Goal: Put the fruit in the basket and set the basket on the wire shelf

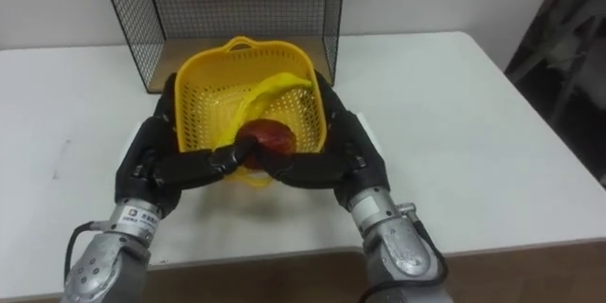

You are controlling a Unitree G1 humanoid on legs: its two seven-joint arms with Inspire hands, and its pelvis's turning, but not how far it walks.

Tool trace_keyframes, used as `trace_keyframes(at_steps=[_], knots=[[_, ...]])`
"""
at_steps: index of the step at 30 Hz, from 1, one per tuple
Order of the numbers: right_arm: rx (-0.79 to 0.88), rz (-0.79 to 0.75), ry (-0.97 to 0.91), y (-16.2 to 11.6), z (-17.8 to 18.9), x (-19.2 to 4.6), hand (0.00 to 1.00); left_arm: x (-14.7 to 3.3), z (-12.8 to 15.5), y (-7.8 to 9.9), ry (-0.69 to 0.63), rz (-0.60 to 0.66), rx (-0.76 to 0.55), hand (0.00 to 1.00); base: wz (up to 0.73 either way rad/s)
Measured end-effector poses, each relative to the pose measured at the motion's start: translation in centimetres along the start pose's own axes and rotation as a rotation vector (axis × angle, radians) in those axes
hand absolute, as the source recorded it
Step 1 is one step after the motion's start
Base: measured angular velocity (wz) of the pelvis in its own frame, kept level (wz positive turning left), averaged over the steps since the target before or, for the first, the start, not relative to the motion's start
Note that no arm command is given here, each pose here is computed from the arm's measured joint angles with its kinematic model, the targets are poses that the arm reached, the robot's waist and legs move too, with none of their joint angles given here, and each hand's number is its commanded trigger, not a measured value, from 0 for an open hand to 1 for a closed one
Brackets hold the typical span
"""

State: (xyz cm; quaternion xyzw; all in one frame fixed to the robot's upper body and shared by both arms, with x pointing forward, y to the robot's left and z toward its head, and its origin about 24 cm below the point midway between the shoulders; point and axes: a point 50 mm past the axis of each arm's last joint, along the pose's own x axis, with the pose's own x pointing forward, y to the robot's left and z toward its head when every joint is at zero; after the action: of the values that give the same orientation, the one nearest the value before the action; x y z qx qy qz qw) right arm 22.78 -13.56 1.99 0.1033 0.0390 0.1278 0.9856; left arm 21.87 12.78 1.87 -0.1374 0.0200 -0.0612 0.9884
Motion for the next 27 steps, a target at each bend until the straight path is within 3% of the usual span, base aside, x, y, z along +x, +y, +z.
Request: trace_keyframes(at_steps=[5, 27], knots=[[-0.005, 0.031, 0.022, 0.5, -0.4, 0.1, 0.00, 0.1, 0.5, 1.0, -0.015, 0.011, 0.032, 0.00, -0.23], [-0.077, 0.022, -0.034, 0.2, 1.1, 1.4, 0.00, 1.5, 1.6, 0.3, -0.064, 0.000, 0.047, 0.00, 0.08]])
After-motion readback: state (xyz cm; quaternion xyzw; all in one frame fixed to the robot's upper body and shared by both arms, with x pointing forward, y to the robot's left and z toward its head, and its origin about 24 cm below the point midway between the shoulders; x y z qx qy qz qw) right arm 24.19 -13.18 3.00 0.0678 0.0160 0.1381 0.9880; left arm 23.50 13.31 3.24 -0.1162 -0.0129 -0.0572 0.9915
